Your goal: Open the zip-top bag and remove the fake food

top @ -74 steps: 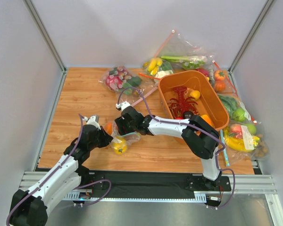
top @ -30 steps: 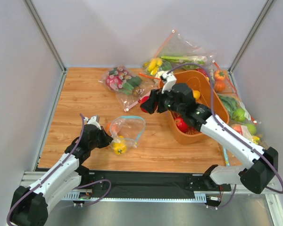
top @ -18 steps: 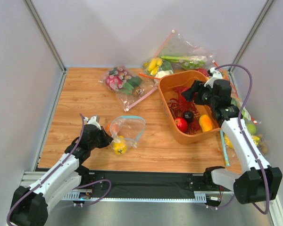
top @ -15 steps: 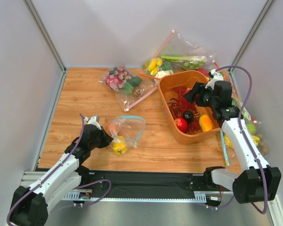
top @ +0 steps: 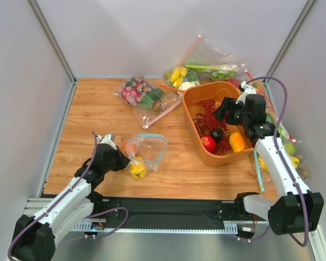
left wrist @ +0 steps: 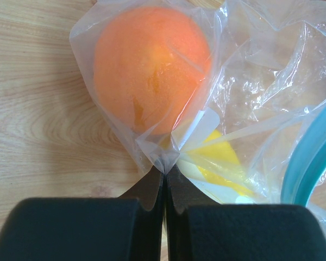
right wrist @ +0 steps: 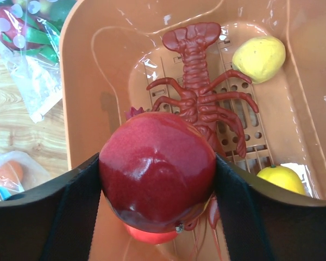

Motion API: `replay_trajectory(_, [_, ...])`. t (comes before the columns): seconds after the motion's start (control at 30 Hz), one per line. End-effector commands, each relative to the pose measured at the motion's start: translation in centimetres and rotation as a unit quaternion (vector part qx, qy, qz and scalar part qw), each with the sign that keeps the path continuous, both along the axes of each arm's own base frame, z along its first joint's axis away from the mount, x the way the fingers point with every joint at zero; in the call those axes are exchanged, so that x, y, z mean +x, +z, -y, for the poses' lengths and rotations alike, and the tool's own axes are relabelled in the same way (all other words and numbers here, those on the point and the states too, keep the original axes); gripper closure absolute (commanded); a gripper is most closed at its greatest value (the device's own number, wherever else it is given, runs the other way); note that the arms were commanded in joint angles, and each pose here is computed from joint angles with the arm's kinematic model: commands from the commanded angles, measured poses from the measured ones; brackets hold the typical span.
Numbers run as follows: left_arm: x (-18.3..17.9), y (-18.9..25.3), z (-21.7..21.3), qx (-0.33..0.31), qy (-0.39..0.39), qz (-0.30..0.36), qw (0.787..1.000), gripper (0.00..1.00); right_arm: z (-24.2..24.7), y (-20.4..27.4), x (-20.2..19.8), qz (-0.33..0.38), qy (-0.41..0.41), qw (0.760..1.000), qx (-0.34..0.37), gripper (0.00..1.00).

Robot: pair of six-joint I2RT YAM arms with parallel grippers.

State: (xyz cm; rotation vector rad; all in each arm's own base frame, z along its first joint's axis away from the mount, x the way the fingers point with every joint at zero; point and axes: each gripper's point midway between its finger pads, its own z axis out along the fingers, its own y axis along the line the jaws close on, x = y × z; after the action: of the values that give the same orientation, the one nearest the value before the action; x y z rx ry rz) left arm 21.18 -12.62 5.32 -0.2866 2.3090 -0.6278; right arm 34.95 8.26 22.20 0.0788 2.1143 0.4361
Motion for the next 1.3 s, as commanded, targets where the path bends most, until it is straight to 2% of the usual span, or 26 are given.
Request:
replay_trajectory(0.0, [0.4, 1.1, 0.1, 0.0, -0.008, 0.01, 1.0, 1.0, 0.6, 0.1, 0.0, 0.005, -0.006, 1.0, -0.017, 0.23])
replay_trajectory(0.1, [0.4, 1.2, 0.2, -0.001, -0.009, 0.012, 1.0, 1.0, 0.7, 0.4, 0.0, 0.01, -0.006, 1.0, -0.021, 0.15])
replay_trajectory(0.3, [0.3, 1.2, 0.2, -0.003, -0.012, 0.013, 1.0, 1.0, 1.0, 1.2, -0.2, 0.015, -0.01, 0.999, -0.028, 0.08])
replay_trajectory(0.4, [0.2, 1.3, 0.3, -0.005, -0.014, 0.014, 1.0, 1.0, -0.1, 2.9, -0.9, 0.036, 0.01, 0.999, -0.016, 0.08])
replay_trajectory(0.57, [0.3, 1.6, 0.4, -0.007, -0.015, 0.017, 1.0, 1.0, -5.7, 5.5, -2.6, 0.066, 0.091, 0.994, -0.016, 0.1])
replay_trajectory(0.7, [0.2, 1.6, 0.4, -0.008, -0.015, 0.016, 1.0, 1.0, -11.6, 5.4, -4.5, 0.062, 0.167, 0.984, -0.01, 0.1])
replay_trajectory(0.83, [0.1, 1.5, 0.3, -0.007, -0.015, 0.015, 1.0, 1.0, -19.0, 4.9, -8.3, 0.057, 0.29, 0.955, 0.006, 0.11])
replay_trajectory(1.03, [0.0, 1.4, 0.3, -0.006, -0.013, 0.013, 1.0, 1.0, -27.1, 2.8, -13.4, 0.022, 0.431, 0.902, 0.026, 0.2])
replay_trajectory(1.07, [0.0, 1.3, 0.2, -0.005, -0.013, 0.012, 1.0, 1.0, -28.1, 1.8, -13.8, 0.008, 0.441, 0.897, 0.028, 0.25])
replay_trajectory(1.13, [0.0, 1.3, 0.2, -0.005, -0.012, 0.014, 1.0, 1.0, -29.7, 0.5, -14.2, -0.009, 0.456, 0.889, 0.032, 0.33])
replay_trajectory(1.27, [-0.2, 1.1, 0.1, -0.005, -0.012, 0.01, 1.0, 1.0, -30.7, -1.7, -13.7, -0.033, 0.449, 0.892, 0.027, 0.38])
